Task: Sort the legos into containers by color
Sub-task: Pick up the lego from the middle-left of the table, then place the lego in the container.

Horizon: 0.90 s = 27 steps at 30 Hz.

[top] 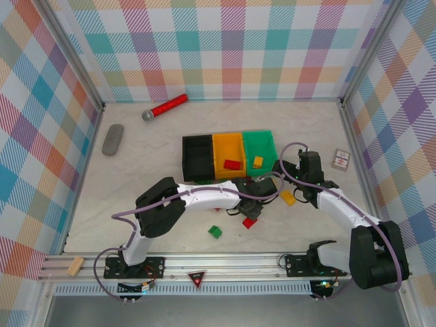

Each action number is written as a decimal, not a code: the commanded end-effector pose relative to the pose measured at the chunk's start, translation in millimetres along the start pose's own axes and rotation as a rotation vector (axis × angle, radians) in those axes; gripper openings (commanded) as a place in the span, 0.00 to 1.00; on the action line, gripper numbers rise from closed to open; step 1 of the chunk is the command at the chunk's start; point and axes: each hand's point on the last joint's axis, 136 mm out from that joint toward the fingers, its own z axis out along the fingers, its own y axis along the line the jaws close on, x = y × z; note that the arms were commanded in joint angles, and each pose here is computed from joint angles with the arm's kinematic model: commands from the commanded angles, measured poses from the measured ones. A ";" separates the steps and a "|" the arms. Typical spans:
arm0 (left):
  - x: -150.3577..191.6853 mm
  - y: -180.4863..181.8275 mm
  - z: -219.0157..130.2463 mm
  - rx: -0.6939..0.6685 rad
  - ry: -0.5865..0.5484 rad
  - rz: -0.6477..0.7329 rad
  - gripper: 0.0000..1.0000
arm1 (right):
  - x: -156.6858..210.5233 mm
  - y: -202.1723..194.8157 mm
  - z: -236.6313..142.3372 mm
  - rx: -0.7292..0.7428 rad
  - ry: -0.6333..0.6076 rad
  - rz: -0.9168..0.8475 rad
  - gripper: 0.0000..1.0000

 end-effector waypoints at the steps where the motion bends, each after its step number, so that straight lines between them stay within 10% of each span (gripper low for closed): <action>1: -10.3 0.1 -26.5 0.014 -0.070 -0.026 0.29 | -0.7 4.0 0.2 -0.018 -0.003 0.010 0.99; 11: -37.3 27.1 -94.6 0.000 -0.311 -0.112 0.24 | -1.4 5.1 -0.9 -0.023 -0.007 0.011 0.99; 27: -36.8 238.6 -160.8 -0.263 -0.478 -0.529 0.13 | -2.0 5.9 -2.8 -0.029 -0.010 0.013 0.99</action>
